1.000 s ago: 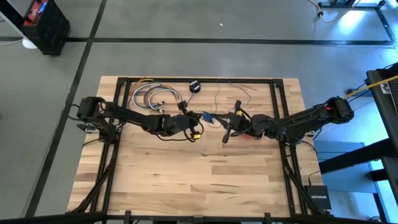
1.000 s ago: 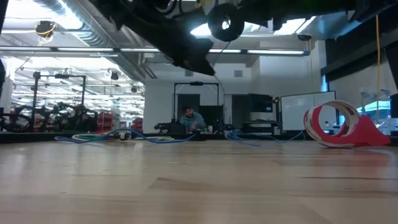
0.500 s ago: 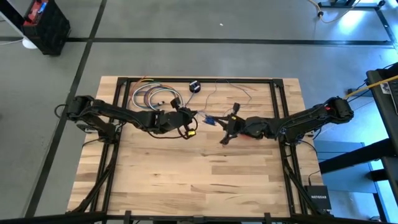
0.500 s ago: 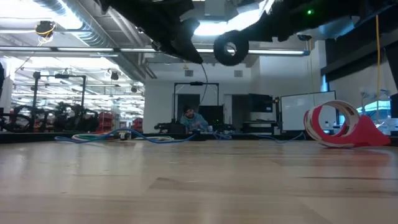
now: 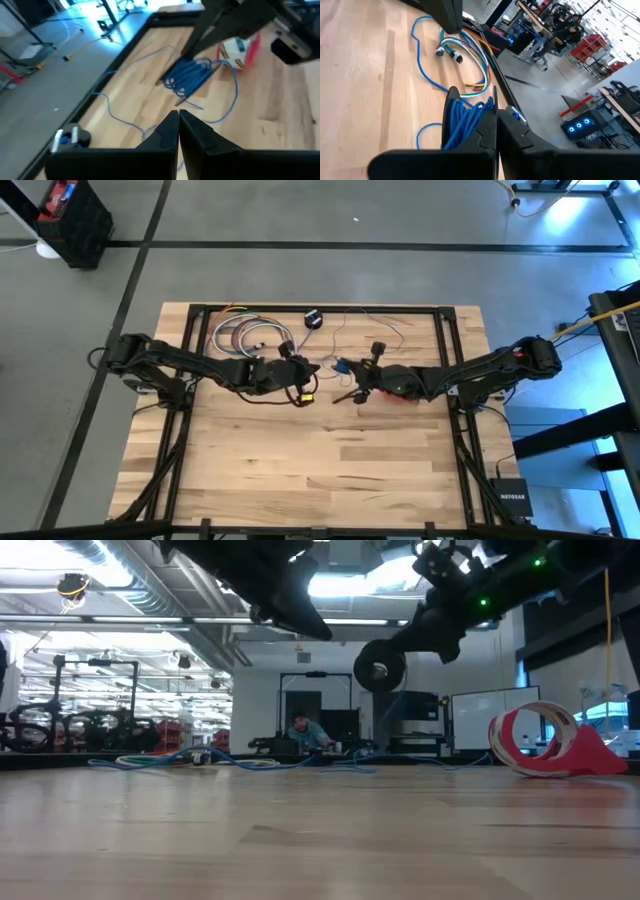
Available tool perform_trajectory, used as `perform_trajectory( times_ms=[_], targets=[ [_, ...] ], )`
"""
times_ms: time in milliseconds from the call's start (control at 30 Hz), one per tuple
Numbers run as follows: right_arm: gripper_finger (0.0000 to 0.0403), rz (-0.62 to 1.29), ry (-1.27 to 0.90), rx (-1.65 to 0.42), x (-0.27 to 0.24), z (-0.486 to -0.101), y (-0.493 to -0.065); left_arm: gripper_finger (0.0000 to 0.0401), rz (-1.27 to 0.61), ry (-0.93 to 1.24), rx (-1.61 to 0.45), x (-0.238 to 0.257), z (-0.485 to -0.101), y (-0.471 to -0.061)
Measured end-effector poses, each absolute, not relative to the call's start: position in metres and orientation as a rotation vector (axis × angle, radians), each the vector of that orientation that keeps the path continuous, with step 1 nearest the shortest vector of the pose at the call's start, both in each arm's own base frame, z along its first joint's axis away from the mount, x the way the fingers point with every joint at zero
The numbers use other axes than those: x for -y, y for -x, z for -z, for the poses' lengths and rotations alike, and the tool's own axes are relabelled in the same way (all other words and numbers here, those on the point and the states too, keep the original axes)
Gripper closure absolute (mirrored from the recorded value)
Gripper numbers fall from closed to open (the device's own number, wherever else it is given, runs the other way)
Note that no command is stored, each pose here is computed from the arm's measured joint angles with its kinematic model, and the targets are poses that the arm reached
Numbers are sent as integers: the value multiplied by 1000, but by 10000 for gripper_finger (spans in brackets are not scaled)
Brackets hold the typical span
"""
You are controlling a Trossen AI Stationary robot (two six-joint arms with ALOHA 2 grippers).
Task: Coil cords
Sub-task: Coil the blue wire onto the spool
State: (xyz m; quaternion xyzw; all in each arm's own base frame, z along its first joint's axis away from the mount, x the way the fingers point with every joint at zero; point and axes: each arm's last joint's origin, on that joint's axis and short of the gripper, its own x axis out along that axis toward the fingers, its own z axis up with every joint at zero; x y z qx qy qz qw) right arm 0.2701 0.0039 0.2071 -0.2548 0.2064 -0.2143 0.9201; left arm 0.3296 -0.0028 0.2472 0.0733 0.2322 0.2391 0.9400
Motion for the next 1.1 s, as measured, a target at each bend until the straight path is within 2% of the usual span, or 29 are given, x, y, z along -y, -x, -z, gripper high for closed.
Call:
perform_trajectory(
  times_ms=[167, 433, 567, 800, 1100],
  targets=[
    [397, 442, 516, -403, -5, -214, -273, 378, -415, -111, -500, 4, -239, -334],
    [397, 456, 410, -367, -6, -224, -279, 272, -324, -252, -600, 6, -196, -355],
    [397, 468, 343, -315, -6, -235, -280, 243, -327, -309, -629, -2, -171, -366],
    [397, 468, 335, -314, -6, -239, -275, 244, -380, -288, -524, -16, -150, -383],
    [397, 460, 319, -313, -6, -239, -275, 262, -385, -305, -390, -15, -154, -392]
  ],
)
